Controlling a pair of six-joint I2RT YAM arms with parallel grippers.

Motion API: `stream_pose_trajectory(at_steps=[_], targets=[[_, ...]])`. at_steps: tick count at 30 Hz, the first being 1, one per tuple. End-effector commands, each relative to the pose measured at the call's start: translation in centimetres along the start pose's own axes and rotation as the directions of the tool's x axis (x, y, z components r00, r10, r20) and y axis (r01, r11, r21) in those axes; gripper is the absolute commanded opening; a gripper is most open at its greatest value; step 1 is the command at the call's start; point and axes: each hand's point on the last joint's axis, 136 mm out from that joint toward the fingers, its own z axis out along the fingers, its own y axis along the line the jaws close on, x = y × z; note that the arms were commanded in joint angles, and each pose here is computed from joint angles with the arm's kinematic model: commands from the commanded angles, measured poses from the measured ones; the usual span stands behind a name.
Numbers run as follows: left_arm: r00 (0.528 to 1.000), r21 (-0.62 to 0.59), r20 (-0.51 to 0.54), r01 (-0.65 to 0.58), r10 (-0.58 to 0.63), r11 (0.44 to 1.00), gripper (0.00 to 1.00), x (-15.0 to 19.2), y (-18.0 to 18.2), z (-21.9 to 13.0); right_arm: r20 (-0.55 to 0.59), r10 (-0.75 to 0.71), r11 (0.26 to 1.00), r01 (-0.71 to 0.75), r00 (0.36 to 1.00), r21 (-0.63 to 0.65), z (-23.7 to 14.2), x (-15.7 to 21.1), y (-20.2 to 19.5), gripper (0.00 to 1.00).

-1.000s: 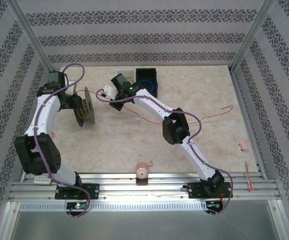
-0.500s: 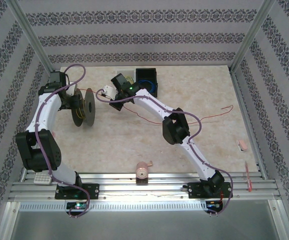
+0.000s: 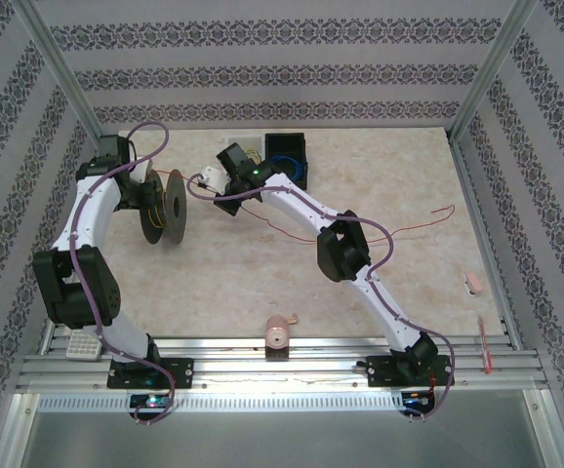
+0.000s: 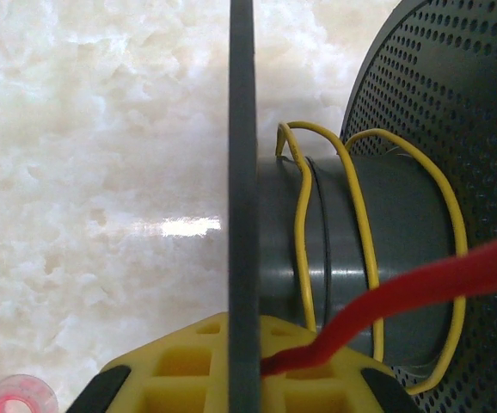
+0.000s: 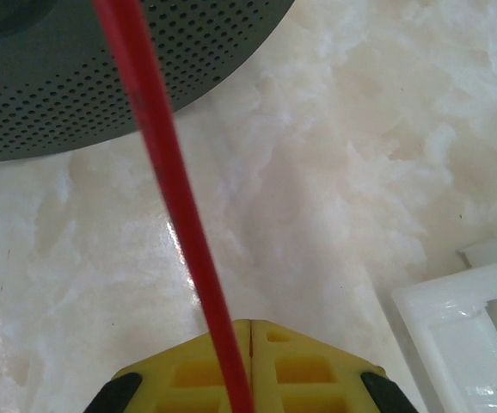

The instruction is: Wrap the cables

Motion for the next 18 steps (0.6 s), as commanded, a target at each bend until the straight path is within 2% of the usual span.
stream_pose_trajectory(at_steps=[1,5,18], targets=[[1.0,-0.001,0.004,-0.006,0.006,1.0,0.26,-0.6,0.3,-0.4,-0.044,-0.014,1.0,0.015,0.999,0.018,-0.9,0.8,-0.6,0.0],[1.0,-0.007,0.011,-0.004,0.004,1.0,0.36,-1.1,0.4,-0.9,-0.08,-0.04,0.998,0.044,0.996,0.045,-0.8,1.4,-0.8,0.0],[0.999,-0.03,0.041,-0.003,0.004,1.0,0.37,-2.2,1.0,-1.8,-0.113,-0.069,0.995,0.077,0.991,0.071,-0.7,1.6,-0.7,0.0]])
